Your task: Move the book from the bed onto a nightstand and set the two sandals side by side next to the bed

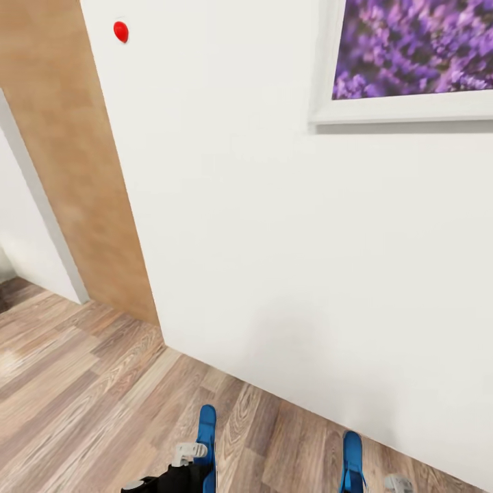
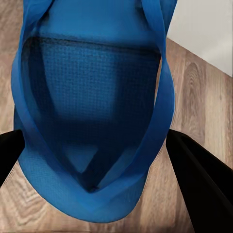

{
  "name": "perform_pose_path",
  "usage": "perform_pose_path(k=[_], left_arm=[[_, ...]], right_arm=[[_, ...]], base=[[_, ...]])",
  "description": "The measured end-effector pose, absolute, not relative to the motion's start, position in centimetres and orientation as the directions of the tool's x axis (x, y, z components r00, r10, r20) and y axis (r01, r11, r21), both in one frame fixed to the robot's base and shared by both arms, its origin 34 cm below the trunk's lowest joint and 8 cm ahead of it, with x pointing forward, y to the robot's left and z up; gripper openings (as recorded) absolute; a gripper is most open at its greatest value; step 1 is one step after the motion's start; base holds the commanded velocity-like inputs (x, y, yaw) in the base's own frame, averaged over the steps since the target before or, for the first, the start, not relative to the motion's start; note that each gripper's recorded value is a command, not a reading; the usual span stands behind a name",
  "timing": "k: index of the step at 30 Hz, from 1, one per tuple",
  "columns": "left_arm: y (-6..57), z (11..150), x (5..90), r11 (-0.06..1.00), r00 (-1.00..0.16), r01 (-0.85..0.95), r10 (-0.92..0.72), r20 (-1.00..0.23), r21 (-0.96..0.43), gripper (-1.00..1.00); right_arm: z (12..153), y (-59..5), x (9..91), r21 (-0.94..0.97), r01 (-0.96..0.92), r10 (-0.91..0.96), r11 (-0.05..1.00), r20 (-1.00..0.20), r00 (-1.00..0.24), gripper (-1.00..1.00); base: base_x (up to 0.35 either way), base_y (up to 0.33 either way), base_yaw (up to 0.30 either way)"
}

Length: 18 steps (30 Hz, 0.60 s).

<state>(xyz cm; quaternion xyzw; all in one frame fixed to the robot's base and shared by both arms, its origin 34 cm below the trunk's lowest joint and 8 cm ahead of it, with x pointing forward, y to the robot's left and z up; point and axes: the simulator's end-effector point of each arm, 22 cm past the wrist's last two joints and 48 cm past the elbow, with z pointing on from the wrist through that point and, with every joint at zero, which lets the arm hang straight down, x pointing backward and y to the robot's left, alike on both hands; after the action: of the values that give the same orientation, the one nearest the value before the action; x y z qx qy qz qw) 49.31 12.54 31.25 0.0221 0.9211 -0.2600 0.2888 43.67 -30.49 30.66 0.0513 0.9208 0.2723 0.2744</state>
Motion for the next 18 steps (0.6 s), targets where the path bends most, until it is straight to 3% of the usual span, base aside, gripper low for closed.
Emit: perform_pose_path(k=[6,18], left_arm=[[12.54,31.26,49.31,0.864,-0.832,0.191,-0.109,-0.543,-0.466,-1.00],[12.54,31.26,49.29,0.864,-0.833,0.191,-0.109,-0.543,-0.466,-1.00]], right_arm=[[30.67,-30.49,43.66,0.529,-0.055,0.244,0.847,-0.478,-0.844,-1.00],[30.68,-30.49,43.67,0.530,-0.055,0.244,0.846,-0.478,-0.844,-1.00]], base=[[0.063,0.000,0.293],[0.280,0.000,0.293]])
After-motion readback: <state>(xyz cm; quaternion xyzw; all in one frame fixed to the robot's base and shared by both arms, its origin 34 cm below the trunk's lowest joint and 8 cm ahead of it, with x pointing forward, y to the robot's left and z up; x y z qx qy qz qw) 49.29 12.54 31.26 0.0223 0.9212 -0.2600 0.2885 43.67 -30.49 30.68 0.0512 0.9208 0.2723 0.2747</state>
